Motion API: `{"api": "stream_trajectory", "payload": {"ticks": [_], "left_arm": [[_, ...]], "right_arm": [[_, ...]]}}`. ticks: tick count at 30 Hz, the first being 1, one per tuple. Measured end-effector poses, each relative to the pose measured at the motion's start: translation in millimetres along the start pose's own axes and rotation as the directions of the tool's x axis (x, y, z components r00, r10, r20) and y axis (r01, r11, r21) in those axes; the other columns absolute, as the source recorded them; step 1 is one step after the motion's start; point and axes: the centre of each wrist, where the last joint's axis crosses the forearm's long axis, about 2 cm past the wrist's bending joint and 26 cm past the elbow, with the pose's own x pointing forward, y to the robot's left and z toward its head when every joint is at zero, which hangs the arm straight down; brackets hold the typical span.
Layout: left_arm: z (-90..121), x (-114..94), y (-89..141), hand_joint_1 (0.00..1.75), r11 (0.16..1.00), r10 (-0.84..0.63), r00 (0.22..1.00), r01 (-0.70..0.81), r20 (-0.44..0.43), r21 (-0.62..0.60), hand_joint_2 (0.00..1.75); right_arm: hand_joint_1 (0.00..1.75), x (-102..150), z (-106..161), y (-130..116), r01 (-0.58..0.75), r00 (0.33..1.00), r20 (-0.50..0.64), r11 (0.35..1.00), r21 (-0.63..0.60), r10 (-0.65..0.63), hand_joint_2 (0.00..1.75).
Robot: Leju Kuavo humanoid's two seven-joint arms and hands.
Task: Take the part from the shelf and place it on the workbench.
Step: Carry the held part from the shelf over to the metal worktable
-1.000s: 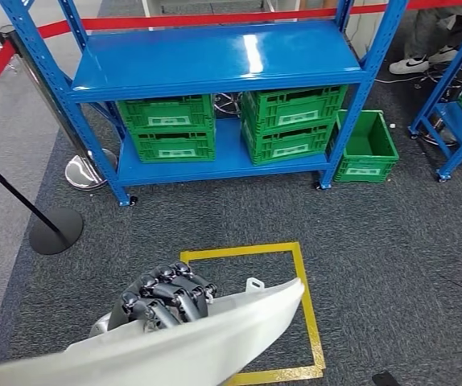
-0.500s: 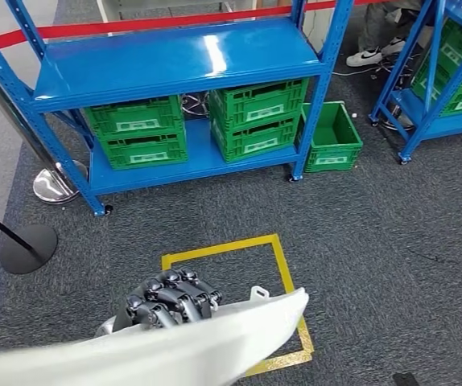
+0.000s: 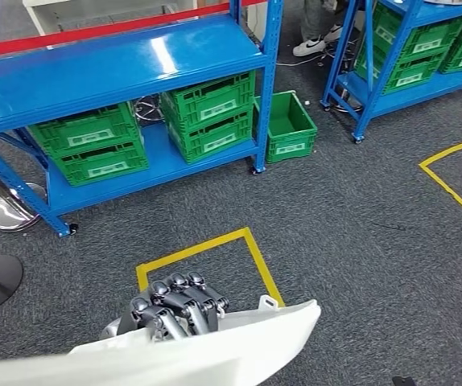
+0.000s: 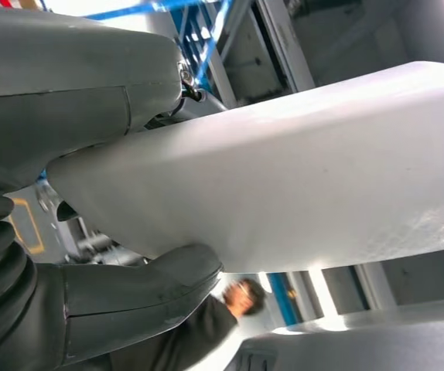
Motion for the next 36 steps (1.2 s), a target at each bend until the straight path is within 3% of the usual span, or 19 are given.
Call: {"api": "stream_trajectory", "payload": {"ticks": [14,28,36], "left_arm": [[-6.5,-13.6,-0.2,1.75,1.0,0.022,0.999,-0.023,-0.04,-0.01,1.75],[-10.0,-28.3,-4.0,1.75,0.999,-0.013,0.996,0.008,-0.09,-0.052,1.75],[-18.1,-30.4,-4.6,1.75,0.998,-0.04,0.994,0.034,-0.106,-0.058,1.75]], "right_arm": [[0.0,-4.3,0.4,-3.4,-0.006,0.999,-0.05,1.0,-0.004,0.006,0.0],[0.0,0.0,-0.6,35.5,0.041,0.999,-0.008,0.996,0.084,-0.04,0.0],[0.0,8.1,0.0,62.2,-0.005,0.999,0.05,0.989,0.146,-0.002,0.0]]}}
